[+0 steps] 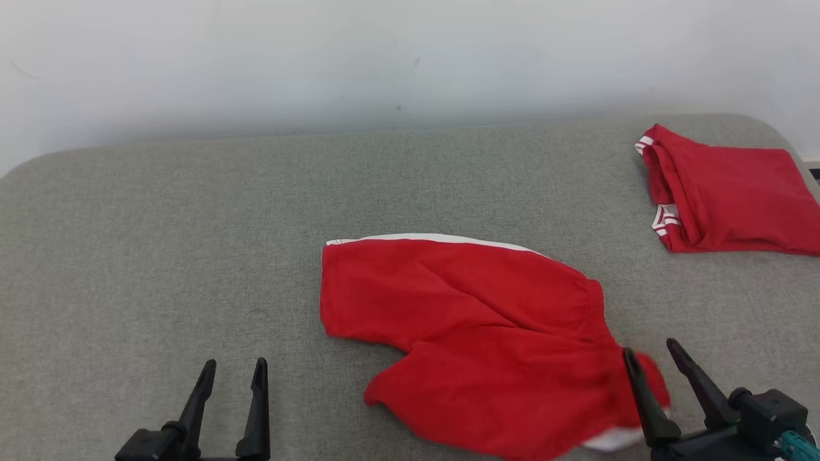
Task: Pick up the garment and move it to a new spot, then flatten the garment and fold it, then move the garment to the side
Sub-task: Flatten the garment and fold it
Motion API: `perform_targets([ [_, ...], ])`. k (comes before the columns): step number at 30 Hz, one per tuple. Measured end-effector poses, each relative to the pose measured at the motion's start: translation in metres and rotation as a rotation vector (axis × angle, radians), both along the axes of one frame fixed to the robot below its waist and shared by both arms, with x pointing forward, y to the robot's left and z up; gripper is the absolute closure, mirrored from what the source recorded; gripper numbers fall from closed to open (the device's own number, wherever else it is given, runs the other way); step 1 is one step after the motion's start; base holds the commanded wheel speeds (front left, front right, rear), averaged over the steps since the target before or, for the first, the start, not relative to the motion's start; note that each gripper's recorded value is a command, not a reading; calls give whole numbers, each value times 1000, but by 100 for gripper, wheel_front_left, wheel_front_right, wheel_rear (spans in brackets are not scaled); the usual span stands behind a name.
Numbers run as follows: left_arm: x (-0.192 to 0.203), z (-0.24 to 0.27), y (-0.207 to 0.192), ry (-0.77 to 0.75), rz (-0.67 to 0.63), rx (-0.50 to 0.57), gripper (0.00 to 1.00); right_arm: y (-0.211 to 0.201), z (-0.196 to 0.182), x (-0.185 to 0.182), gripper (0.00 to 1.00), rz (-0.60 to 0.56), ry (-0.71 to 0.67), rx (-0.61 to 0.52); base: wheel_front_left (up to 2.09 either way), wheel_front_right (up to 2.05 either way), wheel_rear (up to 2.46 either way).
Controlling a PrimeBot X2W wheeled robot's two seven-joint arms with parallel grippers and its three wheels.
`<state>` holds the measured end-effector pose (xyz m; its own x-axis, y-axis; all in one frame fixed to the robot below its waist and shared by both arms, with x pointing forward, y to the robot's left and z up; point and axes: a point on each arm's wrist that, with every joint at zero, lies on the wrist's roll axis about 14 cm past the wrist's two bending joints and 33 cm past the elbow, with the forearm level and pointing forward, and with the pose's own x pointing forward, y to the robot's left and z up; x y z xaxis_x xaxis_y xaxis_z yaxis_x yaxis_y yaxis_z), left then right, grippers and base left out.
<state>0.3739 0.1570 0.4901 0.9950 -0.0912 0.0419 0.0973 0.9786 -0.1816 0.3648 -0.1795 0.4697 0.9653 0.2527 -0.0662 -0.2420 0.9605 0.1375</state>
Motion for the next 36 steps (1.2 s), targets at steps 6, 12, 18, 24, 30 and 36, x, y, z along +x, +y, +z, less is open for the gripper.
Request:
perform_targets([
  [6,-3,4,3,-11,8,1,0,8,38,3,0,-8,-131,15,0,0,0],
  [12,-7,2,1,-7,0,0,0,23,51,-5,0,-9,-182,31,0,0,0],
  [18,-11,-14,-30,41,-104,21,0,32,46,-6,0,-4,-172,41,0,0,0],
  [24,-11,-35,-81,103,-278,52,0,37,46,-1,0,11,-172,35,0,0,0],
  [30,-12,-60,-116,181,-402,72,0,31,44,2,0,-6,-168,26,0,0,0],
  [36,3,-71,-127,215,-438,73,0,18,38,2,0,-47,-147,14,0,0,0],
])
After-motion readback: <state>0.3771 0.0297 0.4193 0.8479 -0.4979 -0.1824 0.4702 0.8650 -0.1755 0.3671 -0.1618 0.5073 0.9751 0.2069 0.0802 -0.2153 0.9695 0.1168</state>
